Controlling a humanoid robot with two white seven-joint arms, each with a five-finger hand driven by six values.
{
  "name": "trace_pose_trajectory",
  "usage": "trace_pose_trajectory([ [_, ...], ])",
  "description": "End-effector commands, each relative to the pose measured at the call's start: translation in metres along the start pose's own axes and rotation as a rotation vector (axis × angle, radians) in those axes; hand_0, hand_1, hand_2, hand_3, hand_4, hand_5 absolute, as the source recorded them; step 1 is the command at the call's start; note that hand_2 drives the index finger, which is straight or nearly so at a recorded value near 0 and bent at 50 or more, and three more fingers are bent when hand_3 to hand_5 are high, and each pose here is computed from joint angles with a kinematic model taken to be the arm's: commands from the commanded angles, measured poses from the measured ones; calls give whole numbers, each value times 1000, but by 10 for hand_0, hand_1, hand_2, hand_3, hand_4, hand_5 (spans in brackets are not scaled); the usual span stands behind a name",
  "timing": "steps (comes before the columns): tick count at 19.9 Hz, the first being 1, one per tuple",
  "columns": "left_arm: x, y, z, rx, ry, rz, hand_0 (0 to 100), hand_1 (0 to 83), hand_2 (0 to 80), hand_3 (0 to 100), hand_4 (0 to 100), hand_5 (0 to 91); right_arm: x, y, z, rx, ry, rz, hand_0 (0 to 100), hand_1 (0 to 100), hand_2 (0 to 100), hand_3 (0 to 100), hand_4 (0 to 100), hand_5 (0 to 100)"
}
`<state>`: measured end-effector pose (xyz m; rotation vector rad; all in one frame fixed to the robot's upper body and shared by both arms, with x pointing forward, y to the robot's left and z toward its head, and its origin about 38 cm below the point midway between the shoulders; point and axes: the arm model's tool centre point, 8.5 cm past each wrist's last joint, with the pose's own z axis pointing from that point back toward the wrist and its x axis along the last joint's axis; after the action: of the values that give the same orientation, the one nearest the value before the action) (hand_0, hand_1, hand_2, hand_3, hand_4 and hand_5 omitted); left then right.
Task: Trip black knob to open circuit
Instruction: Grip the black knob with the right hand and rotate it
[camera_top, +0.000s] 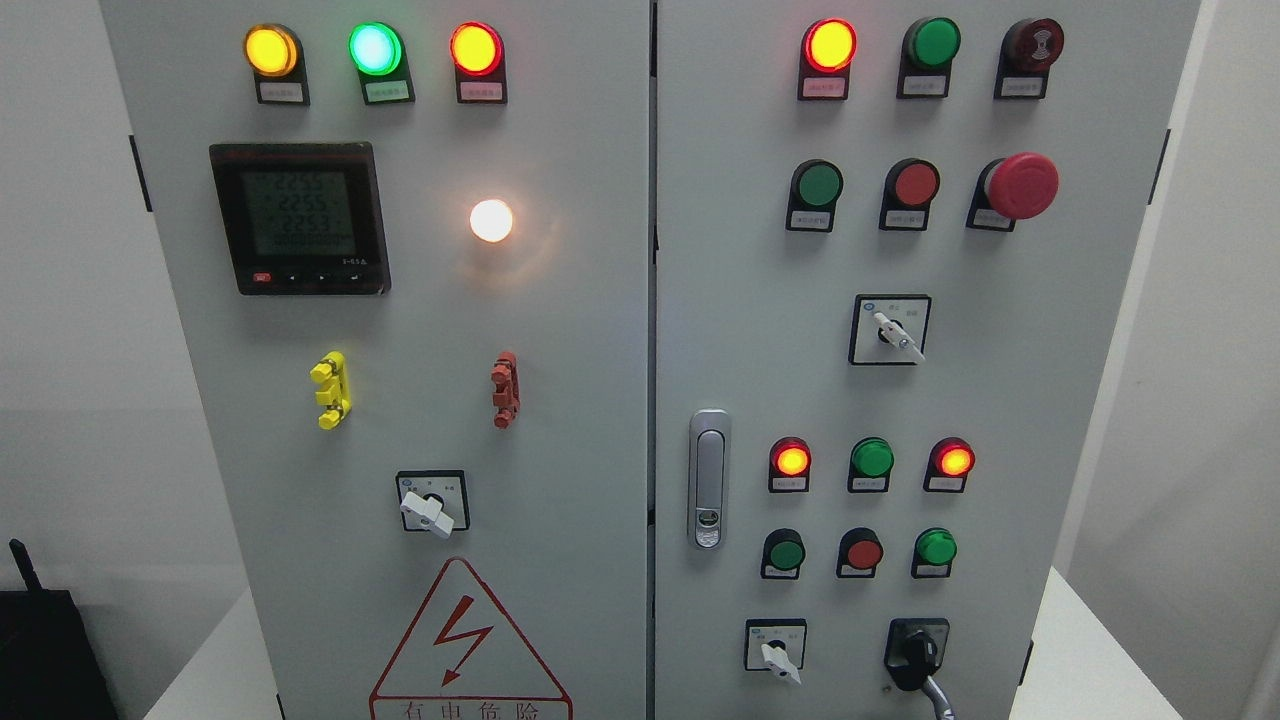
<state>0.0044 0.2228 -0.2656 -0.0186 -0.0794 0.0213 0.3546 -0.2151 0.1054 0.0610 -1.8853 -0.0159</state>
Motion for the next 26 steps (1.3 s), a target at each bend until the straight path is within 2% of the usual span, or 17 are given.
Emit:
trace_pose_trajectory([
  [1,3,-1,0,-1,-6,3,120,389,0,0,0,0,19,12,-9,46,-74,-4,981,843,0,920,941,959],
  [26,2,-1,0,-1,-4,3,120,389,0,0,0,0,30,24,-16,76,-111,-19,984,845,0,922,942,959],
])
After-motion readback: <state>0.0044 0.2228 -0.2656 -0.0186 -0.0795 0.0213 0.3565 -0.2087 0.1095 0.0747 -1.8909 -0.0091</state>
